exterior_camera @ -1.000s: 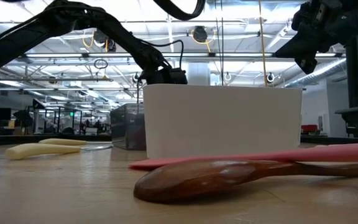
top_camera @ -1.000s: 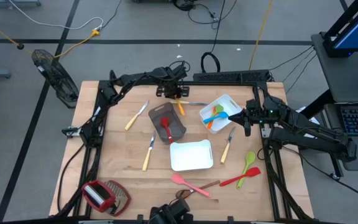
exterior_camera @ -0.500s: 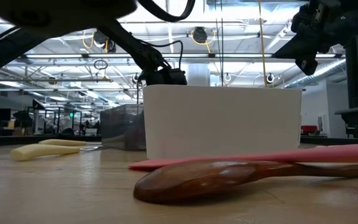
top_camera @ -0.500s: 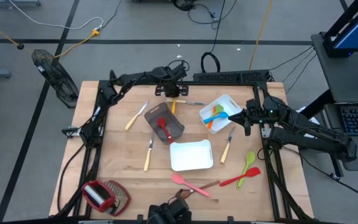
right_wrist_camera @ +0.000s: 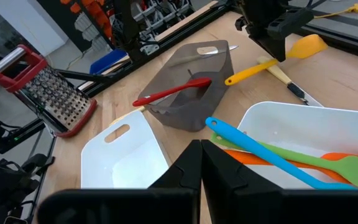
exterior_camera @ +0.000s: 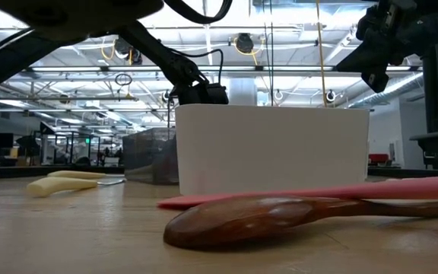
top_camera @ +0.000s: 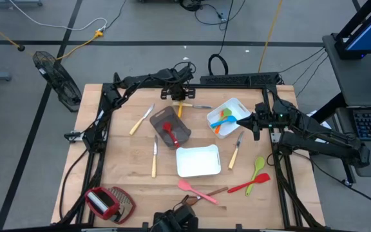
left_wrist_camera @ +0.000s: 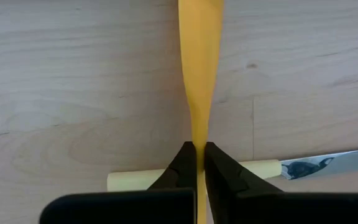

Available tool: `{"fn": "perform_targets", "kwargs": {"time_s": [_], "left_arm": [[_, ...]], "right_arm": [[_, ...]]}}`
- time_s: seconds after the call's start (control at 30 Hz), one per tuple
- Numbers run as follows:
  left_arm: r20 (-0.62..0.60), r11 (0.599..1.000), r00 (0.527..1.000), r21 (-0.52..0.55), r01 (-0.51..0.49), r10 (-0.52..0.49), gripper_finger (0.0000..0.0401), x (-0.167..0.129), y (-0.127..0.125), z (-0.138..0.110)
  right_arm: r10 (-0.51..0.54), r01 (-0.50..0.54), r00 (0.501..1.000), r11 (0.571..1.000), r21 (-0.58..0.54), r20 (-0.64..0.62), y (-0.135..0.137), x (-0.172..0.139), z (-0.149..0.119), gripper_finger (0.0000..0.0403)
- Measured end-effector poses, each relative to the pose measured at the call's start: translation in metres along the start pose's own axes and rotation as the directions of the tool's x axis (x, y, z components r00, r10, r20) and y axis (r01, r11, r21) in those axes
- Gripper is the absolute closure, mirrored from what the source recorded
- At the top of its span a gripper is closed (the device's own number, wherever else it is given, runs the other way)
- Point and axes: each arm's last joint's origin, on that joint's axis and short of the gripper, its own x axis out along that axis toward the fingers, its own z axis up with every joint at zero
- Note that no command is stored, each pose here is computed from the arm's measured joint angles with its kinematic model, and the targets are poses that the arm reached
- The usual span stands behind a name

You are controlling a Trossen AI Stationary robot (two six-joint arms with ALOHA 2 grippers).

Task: Pick & Place Kitchen Items
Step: Put the yellow spatula into the top white bin

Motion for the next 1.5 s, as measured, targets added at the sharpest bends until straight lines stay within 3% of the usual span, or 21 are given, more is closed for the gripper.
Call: {"fn": "perform_targets", "kwargs": {"time_s": [0.93, 1.33, 1.5], "left_arm": [[0.009, 0.994, 0.995, 0.042, 0.099, -0.100, 0.0399, -0.012, -0.008, 0.002], [-0.029, 0.977, 0.983, 0.112, 0.181, -0.179, 0.0400, -0.016, -0.024, -0.011], [-0.055, 0.949, 0.959, 0.137, 0.285, -0.280, 0.0400, -0.017, -0.038, -0.019]], "right_arm": [[-0.002, 0.002, 1.000, 1.000, 0.002, 0.000, 0.000, 0.000, 0.000, 0.0403], [-0.004, 0.004, 1.000, 1.000, 0.001, 0.001, 0.000, 0.000, 0.000, 0.0403], [-0.003, 0.003, 1.000, 1.000, 0.000, 0.001, 0.000, 0.000, 0.000, 0.0403]]}}
